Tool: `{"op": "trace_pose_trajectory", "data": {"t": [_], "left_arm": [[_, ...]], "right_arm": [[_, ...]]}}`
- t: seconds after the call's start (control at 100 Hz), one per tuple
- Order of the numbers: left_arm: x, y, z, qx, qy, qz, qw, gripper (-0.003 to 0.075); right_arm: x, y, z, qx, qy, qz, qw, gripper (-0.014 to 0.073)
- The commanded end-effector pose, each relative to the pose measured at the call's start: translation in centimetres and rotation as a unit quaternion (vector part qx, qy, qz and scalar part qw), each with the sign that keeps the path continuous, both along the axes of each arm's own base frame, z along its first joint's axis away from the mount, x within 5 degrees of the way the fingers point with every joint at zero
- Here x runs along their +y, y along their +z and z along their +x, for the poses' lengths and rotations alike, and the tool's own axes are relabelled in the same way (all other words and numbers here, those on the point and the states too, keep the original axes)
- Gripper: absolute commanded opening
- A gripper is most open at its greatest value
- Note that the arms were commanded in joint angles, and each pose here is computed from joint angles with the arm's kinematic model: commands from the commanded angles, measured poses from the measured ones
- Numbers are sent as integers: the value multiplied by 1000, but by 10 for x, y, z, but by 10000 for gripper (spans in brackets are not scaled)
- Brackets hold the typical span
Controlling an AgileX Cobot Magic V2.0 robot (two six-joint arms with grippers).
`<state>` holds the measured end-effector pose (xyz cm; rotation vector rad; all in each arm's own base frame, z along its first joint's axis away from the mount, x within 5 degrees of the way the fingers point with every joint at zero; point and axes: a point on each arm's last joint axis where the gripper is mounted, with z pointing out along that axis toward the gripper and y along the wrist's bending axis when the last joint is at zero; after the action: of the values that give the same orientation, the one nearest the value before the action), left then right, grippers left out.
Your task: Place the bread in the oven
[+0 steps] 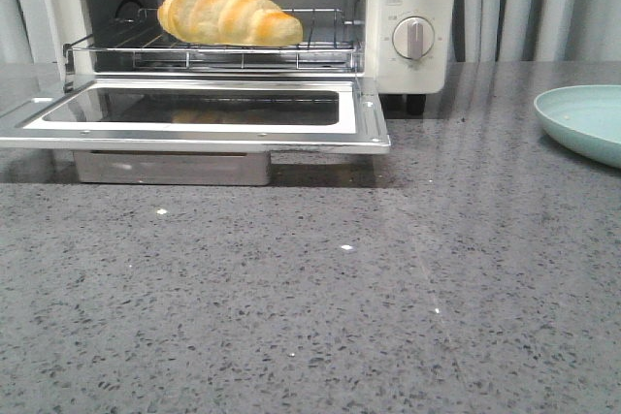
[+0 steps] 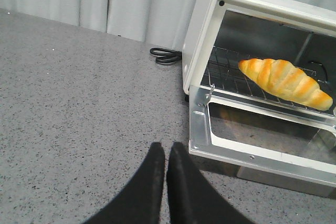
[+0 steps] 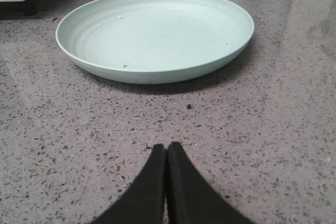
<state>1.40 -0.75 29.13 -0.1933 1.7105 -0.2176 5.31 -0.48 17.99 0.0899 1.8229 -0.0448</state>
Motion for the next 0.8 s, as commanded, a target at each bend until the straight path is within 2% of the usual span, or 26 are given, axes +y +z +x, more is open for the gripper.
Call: {"op": "trace_pose_trajectory", "data": {"t": [0.0,0.15,0.31,0.51,0.79], "left_arm": [[0,14,-7,-64,4,-4,998,-21],[4,10,-3,-67,22,26,997,-21],[8,-12,12,-79,35,48,995,-21],[7,-46,28,-77,3,61,995,-21],[4,-69,36,-97,-24,126,987,-21]], "right_arm": [[-1,-6,0,-7,-3,-10,1000,-53],[-1,-6,0,-7,-3,-10,1000,-53],[-1,-6,0,-7,-3,-10,1000,-53],[-1,-6,0,-7,-3,-10,1000,-53],[-1,-6,0,-7,-3,-10,1000,-53]]}}
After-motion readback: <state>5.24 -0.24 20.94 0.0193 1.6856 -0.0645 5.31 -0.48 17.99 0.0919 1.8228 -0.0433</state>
